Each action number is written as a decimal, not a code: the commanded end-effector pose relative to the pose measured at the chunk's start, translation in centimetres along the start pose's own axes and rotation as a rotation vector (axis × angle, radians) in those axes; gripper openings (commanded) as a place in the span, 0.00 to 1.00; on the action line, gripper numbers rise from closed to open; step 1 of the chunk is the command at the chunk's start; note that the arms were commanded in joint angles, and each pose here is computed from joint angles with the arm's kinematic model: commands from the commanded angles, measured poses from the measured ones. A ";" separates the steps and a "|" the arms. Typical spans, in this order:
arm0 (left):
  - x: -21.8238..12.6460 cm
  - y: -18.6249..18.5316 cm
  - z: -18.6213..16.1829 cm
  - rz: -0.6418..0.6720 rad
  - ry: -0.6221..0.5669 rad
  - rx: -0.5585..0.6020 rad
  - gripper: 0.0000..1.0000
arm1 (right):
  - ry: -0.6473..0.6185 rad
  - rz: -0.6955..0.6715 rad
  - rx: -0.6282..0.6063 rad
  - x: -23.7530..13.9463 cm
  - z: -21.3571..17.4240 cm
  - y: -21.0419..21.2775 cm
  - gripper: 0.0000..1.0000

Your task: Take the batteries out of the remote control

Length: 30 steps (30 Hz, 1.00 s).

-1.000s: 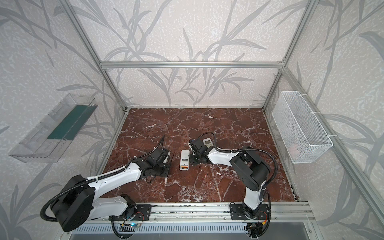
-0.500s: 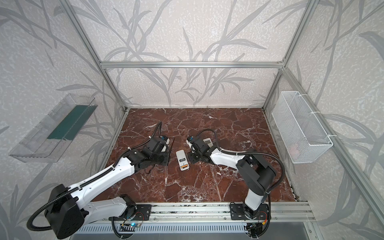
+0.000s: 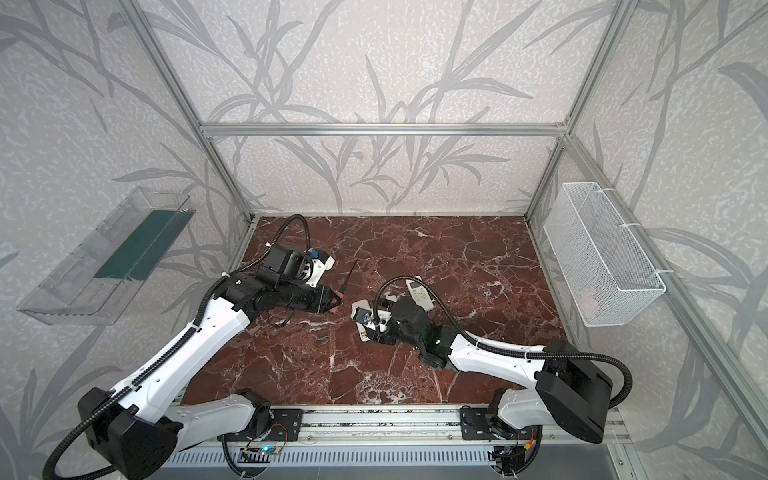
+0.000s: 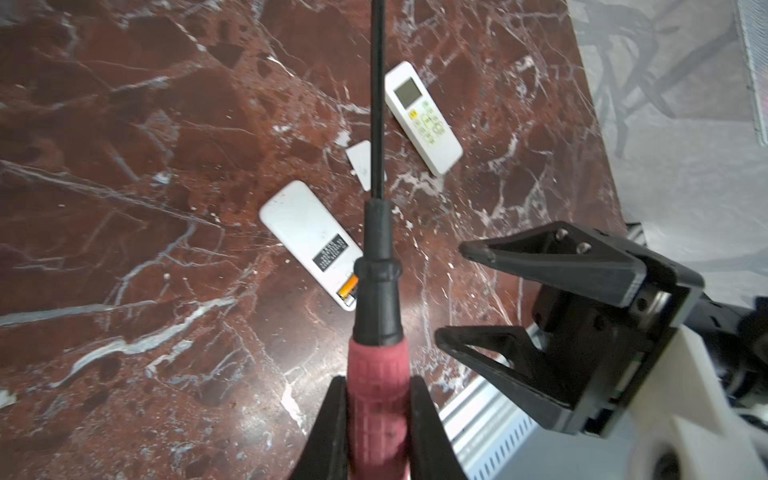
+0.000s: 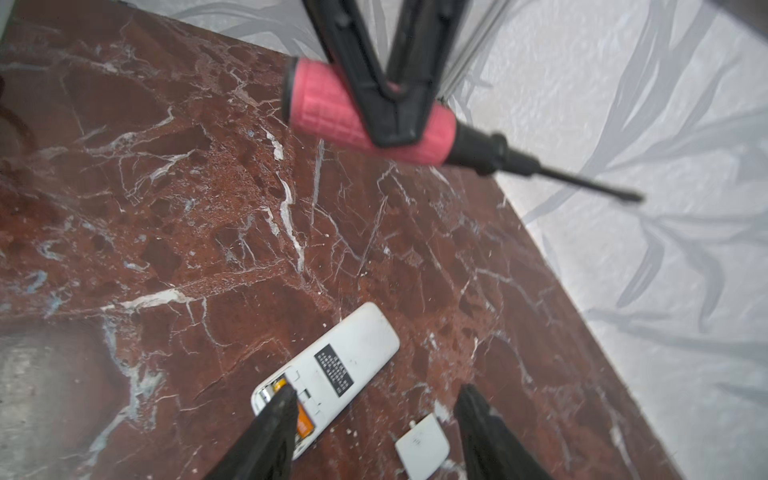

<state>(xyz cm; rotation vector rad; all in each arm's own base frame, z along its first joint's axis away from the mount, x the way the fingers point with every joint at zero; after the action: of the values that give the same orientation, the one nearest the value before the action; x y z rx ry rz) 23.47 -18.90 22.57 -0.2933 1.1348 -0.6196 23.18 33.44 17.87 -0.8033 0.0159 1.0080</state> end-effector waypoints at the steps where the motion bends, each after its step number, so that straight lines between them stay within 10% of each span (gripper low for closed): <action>1: -0.6 -1.5 -2.3 -0.095 0.128 -0.003 0.00 | -0.070 -0.134 -0.250 0.2 2.4 -2.4 0.64; 14: 0.0 -2.5 -3.1 -0.195 0.209 -0.113 0.02 | -0.174 -0.193 -0.585 2.2 6.0 0.6 0.64; 22: -0.2 -2.6 -2.5 -0.238 0.196 -0.149 0.07 | -0.225 -0.184 -0.512 2.5 7.4 0.8 0.20; 30: -2.2 -3.9 0.4 -0.295 0.026 -0.052 0.64 | -0.233 -0.168 -0.287 2.0 7.7 0.2 0.00</action>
<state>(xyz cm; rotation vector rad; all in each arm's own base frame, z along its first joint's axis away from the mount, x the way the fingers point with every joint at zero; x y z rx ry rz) 21.26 -20.19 23.35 -0.5127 1.3029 -0.7580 22.22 38.90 19.95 -1.0865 -0.3919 0.9369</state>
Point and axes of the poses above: each gripper's point midway between its finger pads, its own x axis out along the fingers, its own y axis along the line the jaws close on, z = x × y, the point moved 1 cm from there along -x, back along the fingers, and after that the axes turned 5 degrees about -x, right-handed, at the moved point
